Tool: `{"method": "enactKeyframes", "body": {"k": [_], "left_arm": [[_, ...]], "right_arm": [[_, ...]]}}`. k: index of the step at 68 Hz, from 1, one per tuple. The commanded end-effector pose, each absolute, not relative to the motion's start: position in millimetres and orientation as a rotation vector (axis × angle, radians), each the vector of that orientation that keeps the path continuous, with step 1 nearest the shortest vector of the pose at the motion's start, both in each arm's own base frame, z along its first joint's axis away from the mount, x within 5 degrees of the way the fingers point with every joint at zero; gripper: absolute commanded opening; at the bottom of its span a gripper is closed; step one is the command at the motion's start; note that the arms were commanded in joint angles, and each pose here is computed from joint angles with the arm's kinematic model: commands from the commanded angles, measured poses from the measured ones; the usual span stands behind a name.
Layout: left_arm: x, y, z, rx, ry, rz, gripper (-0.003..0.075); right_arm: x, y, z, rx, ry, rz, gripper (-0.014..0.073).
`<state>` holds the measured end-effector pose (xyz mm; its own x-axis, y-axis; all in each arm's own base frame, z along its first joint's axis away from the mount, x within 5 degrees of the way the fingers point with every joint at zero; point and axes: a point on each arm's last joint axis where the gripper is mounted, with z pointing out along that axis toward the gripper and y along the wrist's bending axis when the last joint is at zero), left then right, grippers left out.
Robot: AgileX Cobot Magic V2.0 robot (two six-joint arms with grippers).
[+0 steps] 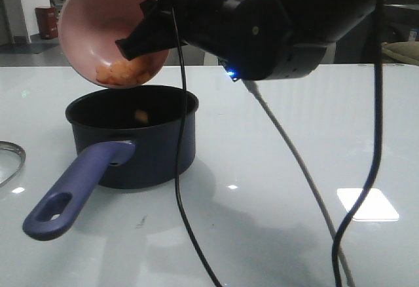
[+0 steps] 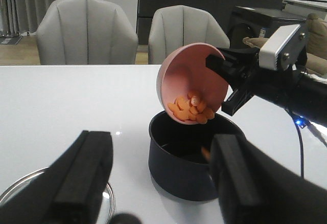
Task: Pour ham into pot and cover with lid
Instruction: 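Tilt the pink bowl with the right gripper to pour ham into pot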
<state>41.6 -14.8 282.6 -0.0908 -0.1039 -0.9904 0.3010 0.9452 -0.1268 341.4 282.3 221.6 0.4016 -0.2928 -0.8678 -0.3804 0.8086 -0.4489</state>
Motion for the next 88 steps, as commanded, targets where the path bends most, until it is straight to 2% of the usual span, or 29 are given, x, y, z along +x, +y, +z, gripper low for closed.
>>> {"method": "enactKeyframes", "body": {"k": [1, 13, 20, 62, 68, 88], "left_arm": [[41, -15, 298, 0.146, 1.533, -0.361, 0.0455], [41, -15, 298, 0.146, 1.533, -0.361, 0.0455], [41, -15, 298, 0.146, 1.533, -0.361, 0.0455], [41, -15, 298, 0.146, 1.533, -0.361, 0.0455], [41, -15, 298, 0.146, 1.533, -0.361, 0.0455], [41, -15, 298, 0.146, 1.533, -0.361, 0.0455]], "right_arm": [[333, 281, 260, -0.613, 0.891, -0.121, 0.0135], [334, 283, 250, -0.705, 0.778, -0.376, 0.0135], [335, 283, 246, -0.752, 0.752, -0.463, 0.0135], [335, 284, 246, -0.734, 0.765, -0.425, 0.0135], [335, 283, 246, -0.679, 0.809, -0.316, 0.0135], [341, 270, 257, -0.158, 1.156, 0.407, 0.0135]]}}
